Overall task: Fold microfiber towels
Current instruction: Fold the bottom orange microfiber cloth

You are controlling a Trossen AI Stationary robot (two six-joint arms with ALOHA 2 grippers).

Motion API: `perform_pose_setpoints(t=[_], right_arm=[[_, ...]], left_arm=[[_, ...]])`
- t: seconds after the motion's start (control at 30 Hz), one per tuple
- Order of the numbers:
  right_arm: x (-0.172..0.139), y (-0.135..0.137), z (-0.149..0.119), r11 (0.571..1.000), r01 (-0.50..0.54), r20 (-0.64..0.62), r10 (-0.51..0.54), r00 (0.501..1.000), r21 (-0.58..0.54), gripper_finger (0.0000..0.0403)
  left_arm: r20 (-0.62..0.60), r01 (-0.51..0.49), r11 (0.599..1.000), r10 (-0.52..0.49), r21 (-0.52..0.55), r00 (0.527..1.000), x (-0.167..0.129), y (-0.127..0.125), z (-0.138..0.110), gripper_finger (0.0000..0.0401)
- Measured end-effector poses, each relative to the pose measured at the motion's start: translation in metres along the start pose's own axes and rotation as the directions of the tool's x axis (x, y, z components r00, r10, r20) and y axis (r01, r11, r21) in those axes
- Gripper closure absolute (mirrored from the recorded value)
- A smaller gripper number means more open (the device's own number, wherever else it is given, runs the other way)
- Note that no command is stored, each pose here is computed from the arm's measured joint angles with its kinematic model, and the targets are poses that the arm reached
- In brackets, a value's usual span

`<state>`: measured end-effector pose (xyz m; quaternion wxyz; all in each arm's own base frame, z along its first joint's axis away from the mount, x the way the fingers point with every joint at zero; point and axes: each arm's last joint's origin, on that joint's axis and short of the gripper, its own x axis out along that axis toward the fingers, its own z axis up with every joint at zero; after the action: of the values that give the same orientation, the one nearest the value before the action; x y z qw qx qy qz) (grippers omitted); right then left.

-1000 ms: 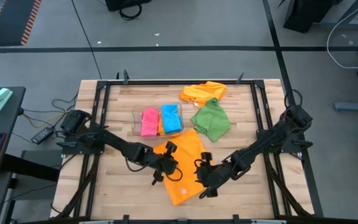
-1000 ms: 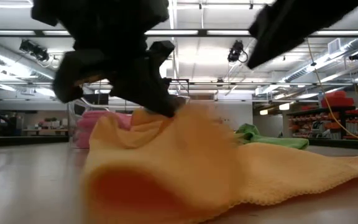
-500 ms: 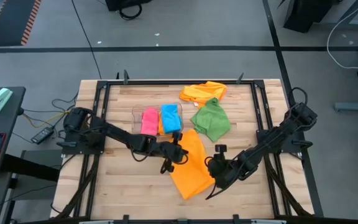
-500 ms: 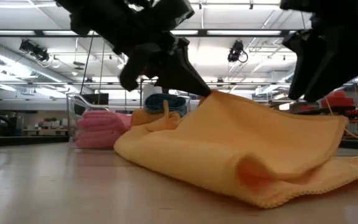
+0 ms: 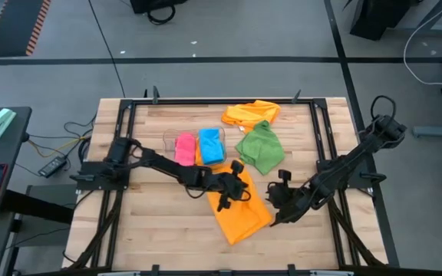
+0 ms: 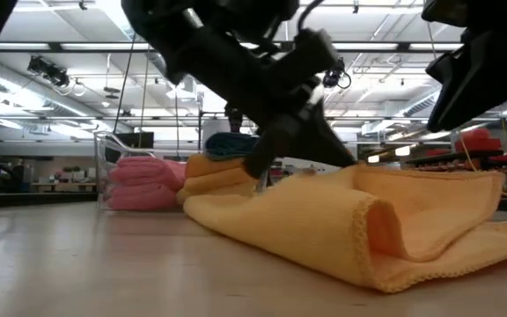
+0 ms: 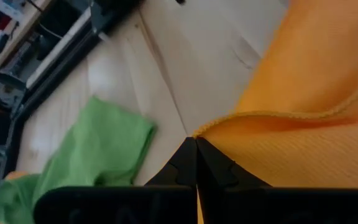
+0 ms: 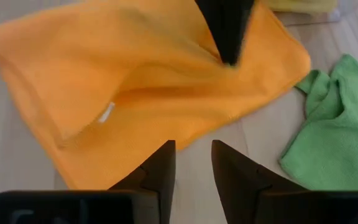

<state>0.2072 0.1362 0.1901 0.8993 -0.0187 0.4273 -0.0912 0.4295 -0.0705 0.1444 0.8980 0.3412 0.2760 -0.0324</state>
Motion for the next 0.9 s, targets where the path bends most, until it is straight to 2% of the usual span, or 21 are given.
perform_pose_setpoints(t=[0.1,0.33,0.47,0.67,0.9], right_arm=[[0.0,0.003,-0.001,1.0,-0.011,0.007,0.011,1.0,-0.004,0.0299],[-0.001,0.006,-0.003,0.999,0.007,0.023,-0.007,1.0,-0.032,0.0301],[-0.001,0.006,-0.002,0.999,0.014,0.031,-0.013,0.999,-0.039,0.0302],[0.0,0.005,-0.001,0.999,0.018,0.036,-0.016,0.999,-0.046,0.0302],[0.008,0.008,0.006,1.0,0.002,0.077,-0.001,0.997,-0.013,0.0301]], left_arm=[[-0.005,-0.007,1.0,0.007,0.018,1.0,0.006,0.005,0.003,0.0394],[0.001,-0.05,0.999,0.051,-0.012,0.999,0.012,0.024,0.001,0.0393],[-0.005,-0.007,1.0,0.007,-0.028,1.0,0.015,0.028,-0.006,0.0391],[-0.007,0.031,0.999,-0.032,-0.041,0.999,0.024,0.022,-0.015,0.0393],[-0.044,0.058,0.998,-0.059,-0.033,0.997,0.035,0.01,-0.027,0.0353]])
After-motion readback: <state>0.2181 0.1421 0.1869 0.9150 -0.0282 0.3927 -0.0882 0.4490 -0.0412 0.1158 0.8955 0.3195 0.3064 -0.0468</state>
